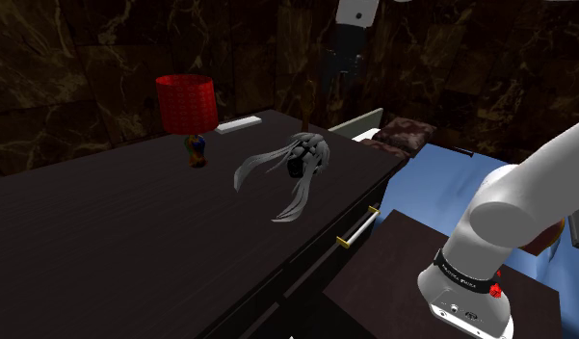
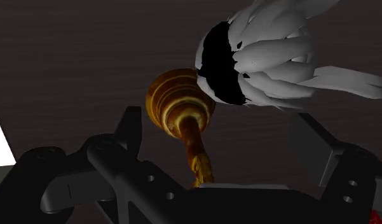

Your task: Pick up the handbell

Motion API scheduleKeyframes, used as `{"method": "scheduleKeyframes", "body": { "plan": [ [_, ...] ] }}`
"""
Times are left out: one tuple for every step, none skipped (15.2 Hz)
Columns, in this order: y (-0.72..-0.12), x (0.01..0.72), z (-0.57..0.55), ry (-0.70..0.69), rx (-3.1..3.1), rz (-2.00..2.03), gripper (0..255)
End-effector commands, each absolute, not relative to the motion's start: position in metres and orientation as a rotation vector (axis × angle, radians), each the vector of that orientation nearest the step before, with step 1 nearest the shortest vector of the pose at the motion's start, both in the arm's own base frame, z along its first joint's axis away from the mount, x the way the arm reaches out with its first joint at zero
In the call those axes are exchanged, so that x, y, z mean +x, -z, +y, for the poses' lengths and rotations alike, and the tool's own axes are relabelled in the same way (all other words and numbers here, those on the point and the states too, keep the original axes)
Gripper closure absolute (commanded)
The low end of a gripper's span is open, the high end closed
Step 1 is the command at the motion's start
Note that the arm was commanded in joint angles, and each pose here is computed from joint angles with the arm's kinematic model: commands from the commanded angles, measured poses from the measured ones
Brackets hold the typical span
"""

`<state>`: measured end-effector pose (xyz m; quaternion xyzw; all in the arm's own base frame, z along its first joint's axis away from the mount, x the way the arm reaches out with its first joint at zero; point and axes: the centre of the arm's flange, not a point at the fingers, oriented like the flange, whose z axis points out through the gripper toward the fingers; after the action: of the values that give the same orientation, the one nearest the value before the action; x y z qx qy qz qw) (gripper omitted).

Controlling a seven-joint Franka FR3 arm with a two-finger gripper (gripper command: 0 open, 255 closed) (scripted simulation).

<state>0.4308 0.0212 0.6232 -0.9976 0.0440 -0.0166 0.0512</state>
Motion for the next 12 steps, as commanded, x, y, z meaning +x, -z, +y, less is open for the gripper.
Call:
{"method": "scheduleKeyframes", "body": {
  "plan": [
    [-0.632,0.457,0.024,0.054,-3.038,0.184,0],
    [-0.636,0.469,0.025,0.055,-3.040,0.208,0],
    [-0.640,0.481,0.025,0.057,-3.041,0.232,0],
    [-0.645,0.494,0.026,0.059,-3.042,0.256,0],
    [-0.649,0.506,0.026,0.060,-3.043,0.279,0],
    [-0.653,0.518,0.026,0.062,-3.043,0.303,0],
    [-0.656,0.525,0.026,0.063,-3.043,0.317,0],
    [-0.650,0.525,0.026,0.063,-3.043,0.317,0],
    [-0.645,0.525,0.026,0.063,-3.043,0.317,0],
    [-0.640,0.525,0.026,0.063,-3.043,0.317,0],
    [-0.635,0.525,0.026,0.063,-3.043,0.317,0],
    [-0.629,0.525,0.026,0.063,-3.043,0.317,0]
  ]
}}
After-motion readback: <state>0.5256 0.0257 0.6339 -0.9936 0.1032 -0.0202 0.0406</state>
